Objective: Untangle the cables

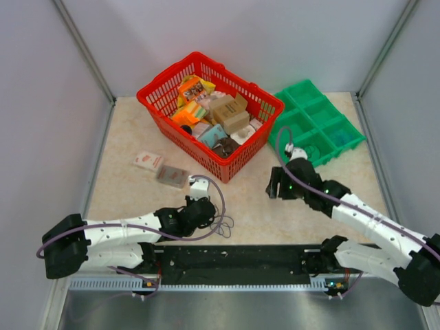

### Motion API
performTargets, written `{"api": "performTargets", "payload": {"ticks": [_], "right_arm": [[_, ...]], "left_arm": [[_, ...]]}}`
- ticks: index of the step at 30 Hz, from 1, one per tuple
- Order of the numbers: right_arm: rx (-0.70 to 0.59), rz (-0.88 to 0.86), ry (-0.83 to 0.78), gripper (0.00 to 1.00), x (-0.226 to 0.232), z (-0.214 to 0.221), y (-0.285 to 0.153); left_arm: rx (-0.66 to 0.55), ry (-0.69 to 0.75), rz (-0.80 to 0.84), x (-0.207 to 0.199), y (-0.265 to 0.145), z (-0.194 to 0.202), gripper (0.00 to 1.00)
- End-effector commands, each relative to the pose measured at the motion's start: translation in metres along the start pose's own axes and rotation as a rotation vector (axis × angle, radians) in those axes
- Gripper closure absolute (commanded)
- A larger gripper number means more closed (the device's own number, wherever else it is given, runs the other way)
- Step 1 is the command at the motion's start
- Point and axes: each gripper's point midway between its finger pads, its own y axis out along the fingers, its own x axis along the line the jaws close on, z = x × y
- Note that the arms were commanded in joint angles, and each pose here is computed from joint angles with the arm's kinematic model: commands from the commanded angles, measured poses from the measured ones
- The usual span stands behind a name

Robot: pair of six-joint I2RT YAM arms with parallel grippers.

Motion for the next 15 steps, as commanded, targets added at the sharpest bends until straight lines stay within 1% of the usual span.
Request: {"api": "performTargets", "payload": {"ticks": [1, 4, 5, 7, 9, 11, 13, 15], "right_arm": [[0.093, -0.201, 0.088, 0.37, 0.044, 0.066, -0.002], [0.102, -0.372, 0.087, 0.38, 0.084, 0.088, -0.014], [0.072, -0.429, 0.086, 0.38, 0.098, 0.087, -0.019], [0.073, -0.498, 0.08, 0.38, 0.114, 0.095, -0.024], [0.092, -0.523, 0.092, 0.4, 0.117, 0.102, -0.023], [0.099, -0.534, 0.091, 0.41, 0.115, 0.108, -0.022], [0.061, -0.586, 0.107, 0.41, 0.117, 0.106, -0.027], [0.048, -0.66, 0.104, 0.41, 0.121, 0.108, -0.034]], "left_arm": [[-0.026, -0.018, 0.001, -0.007, 0.001, -0.013, 1.0], [-0.013, -0.007, 0.002, -0.009, 0.001, -0.012, 1.0], [-0.014, -0.008, 0.002, -0.011, 0.001, -0.014, 1.0], [-0.003, 0.006, 0.039, -0.018, -0.001, -0.015, 1.0], [0.008, 0.006, 0.1, -0.03, -0.007, -0.019, 1.0], [0.023, -0.029, 0.181, -0.045, -0.017, -0.024, 1.0], [0.04, -0.088, 0.258, -0.059, -0.03, -0.031, 1.0], [0.047, -0.146, 0.299, -0.065, -0.039, -0.034, 1.0]]}}
